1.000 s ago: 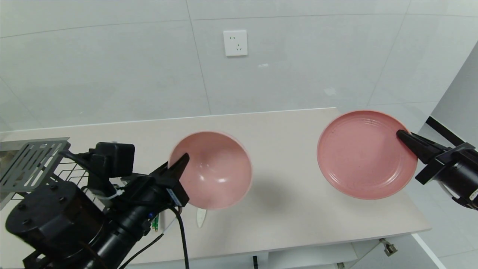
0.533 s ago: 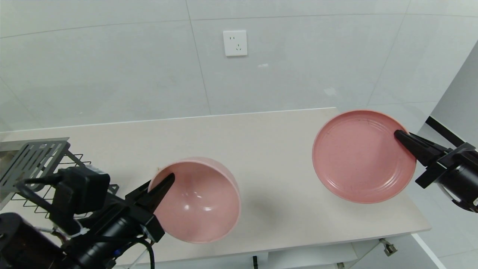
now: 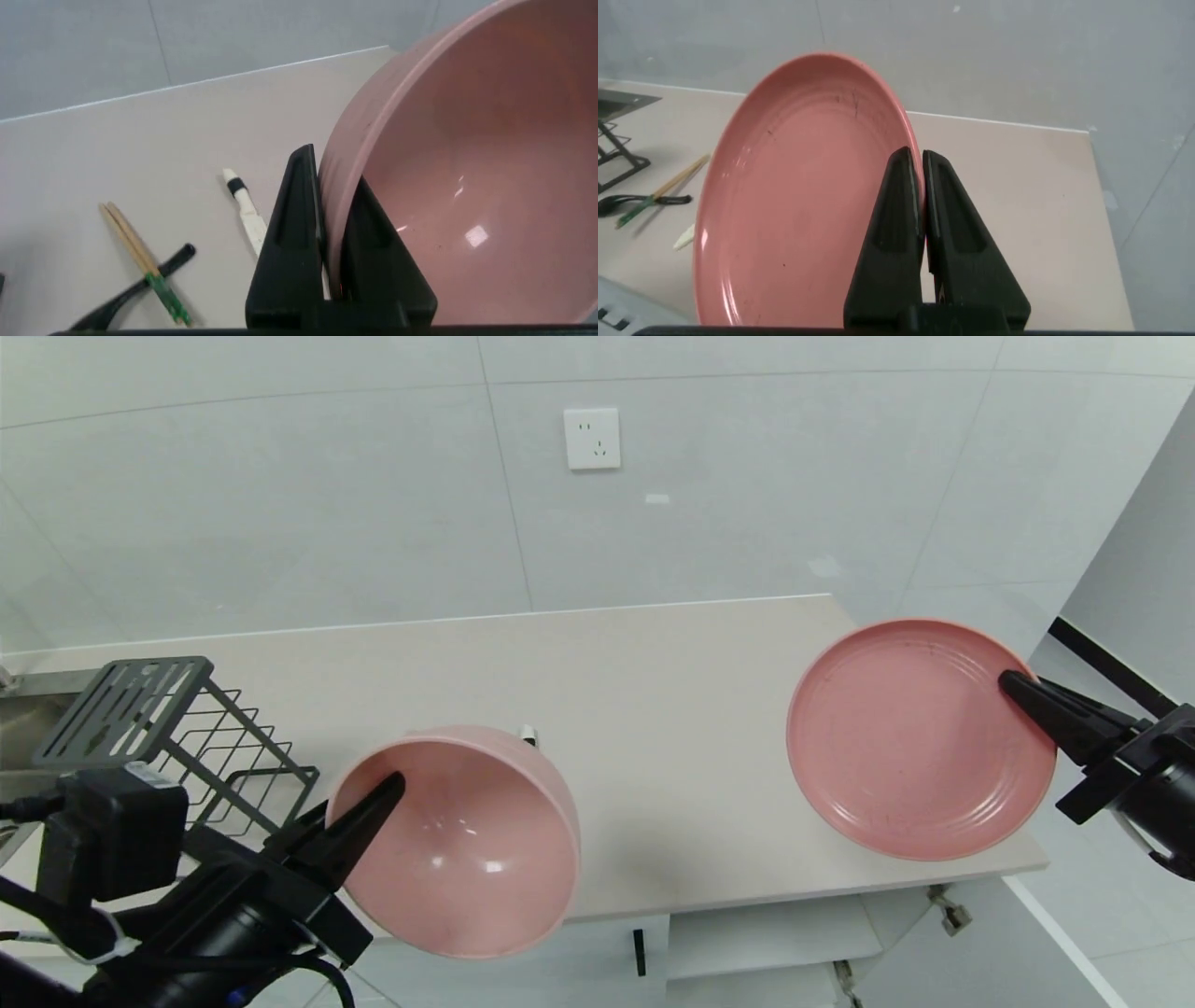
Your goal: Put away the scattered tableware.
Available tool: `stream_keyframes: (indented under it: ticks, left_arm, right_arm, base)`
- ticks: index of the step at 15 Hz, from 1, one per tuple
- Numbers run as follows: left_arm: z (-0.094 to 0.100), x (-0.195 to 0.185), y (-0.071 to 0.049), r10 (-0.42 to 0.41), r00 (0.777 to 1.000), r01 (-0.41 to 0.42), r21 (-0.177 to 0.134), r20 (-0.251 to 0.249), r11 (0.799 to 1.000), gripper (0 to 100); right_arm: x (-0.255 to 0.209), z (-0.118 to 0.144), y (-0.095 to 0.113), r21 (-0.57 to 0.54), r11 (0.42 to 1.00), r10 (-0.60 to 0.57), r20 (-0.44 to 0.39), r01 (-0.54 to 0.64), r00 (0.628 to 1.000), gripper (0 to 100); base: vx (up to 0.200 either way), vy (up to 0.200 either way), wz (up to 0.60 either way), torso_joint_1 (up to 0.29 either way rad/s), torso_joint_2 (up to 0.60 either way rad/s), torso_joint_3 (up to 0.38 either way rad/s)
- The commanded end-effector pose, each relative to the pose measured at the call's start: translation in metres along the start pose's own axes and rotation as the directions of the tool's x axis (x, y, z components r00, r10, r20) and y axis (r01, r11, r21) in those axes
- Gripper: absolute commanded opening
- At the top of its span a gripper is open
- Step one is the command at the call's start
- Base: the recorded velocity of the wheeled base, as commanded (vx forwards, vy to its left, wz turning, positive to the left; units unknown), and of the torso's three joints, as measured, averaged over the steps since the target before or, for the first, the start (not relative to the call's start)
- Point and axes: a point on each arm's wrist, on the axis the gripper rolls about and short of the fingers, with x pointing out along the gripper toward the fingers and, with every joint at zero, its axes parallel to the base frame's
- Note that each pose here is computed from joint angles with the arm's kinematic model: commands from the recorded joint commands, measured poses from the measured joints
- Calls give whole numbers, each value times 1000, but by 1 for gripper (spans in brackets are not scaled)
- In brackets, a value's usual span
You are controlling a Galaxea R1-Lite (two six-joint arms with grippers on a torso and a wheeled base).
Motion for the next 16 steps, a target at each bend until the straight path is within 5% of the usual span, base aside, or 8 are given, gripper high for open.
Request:
stream_keyframes:
  ticks: [1,6,9,16]
  left_arm:
    - [0,0,0,0,1000,0,-2,1,1000,0]
    - [0,0,0,6,1000,-6,7,1,1000,0]
    - [-6,-5,-2,0,997,6,74,-79,997,0]
    - [3,-15,-2,-15,999,18,66,-48,998,0]
  right_arm:
    - [1,-1,0,2,1000,1,-6,-1,1000,0]
    - [1,0,0,0,1000,1,0,-1,1000,0]
    - [0,0,0,0,1000,0,2,0,1000,0]
    - [0,2,0,-2,1000,0,8,0,1000,0]
  base:
    - [0,0,0,0,0,0]
    - [0,0,-360,-4,-2,4]
    - [0,0,0,0,0,0]
    - [0,0,0,0,0,0]
